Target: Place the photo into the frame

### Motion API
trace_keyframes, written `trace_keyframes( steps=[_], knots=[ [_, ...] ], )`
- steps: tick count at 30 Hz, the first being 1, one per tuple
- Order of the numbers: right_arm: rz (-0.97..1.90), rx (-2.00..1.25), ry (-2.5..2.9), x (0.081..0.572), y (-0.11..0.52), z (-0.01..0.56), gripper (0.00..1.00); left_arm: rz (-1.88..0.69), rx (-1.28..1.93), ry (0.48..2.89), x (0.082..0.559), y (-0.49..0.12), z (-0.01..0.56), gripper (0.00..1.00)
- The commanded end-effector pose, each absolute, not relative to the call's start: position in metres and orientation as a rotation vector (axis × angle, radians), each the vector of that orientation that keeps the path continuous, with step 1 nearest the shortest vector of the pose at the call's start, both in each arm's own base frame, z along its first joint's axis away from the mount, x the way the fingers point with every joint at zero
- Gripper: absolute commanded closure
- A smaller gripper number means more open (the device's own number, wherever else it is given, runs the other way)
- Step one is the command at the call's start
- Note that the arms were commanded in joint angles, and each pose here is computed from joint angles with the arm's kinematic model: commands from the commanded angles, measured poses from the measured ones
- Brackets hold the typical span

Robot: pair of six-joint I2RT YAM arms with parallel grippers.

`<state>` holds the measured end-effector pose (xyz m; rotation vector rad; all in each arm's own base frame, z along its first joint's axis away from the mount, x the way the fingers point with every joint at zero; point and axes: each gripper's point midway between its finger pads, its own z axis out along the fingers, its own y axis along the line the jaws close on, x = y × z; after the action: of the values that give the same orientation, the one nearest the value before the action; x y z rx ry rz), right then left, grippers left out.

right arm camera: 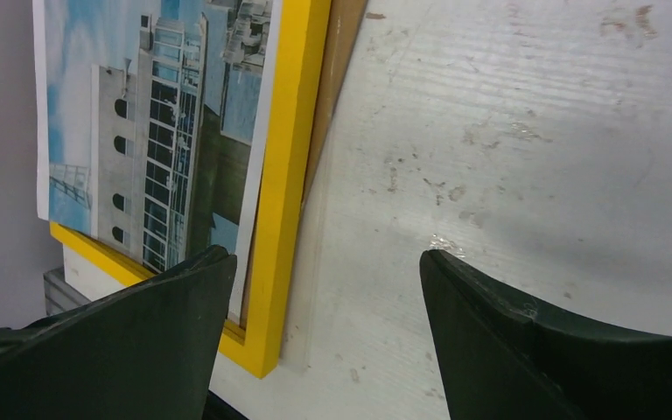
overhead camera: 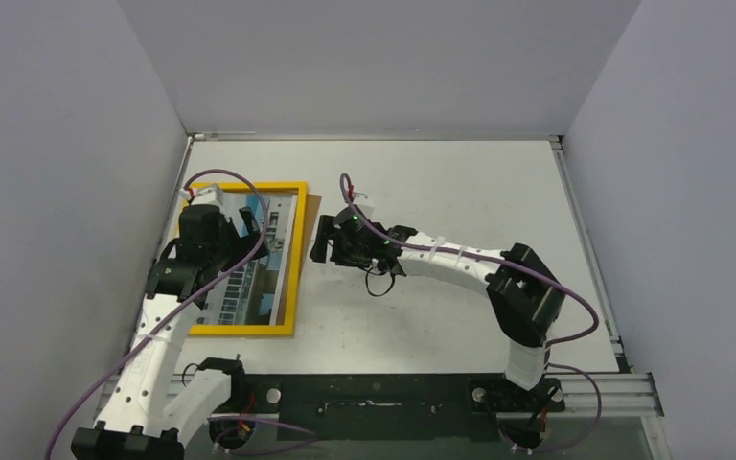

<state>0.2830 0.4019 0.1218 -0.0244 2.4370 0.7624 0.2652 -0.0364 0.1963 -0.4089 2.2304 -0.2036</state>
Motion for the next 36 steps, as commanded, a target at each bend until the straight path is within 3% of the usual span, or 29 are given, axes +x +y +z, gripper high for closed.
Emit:
trace_keyframes(
  steps=[1,5,9,18,23,30,36],
  knots=[
    [0.974,0.056,2.359,0.292,0.449,0.142,0.23,-0.219,-0.428,2.297,0.25,-0.039,0.184,0.03],
    [1.055,0.078,2.412,0.29,0.471,0.12,0.3,-0.271,-0.41,2.359,0.245,-0.049,0.169,0.06],
    [1.015,-0.04,2.512,0.278,0.491,0.099,0.33,-0.16,-0.496,2.394,0.24,-0.032,0.159,0.1],
    [0.33,-0.125,2.533,0.27,0.459,0.08,0.44,0.186,-0.707,2.327,0.225,0.02,0.175,0.08],
    [0.43,-0.249,2.53,0.255,0.493,0.079,0.44,0.214,-0.796,2.296,0.222,0.029,0.181,0.06],
    [0.3,-0.267,2.565,0.254,0.486,0.068,0.43,0.349,-0.948,2.242,0.207,0.051,0.181,0.05],
    [0.363,-0.335,2.594,0.247,0.501,0.053,0.47,0.373,-1.025,2.225,0.2,0.057,0.175,0.05]
  ],
)
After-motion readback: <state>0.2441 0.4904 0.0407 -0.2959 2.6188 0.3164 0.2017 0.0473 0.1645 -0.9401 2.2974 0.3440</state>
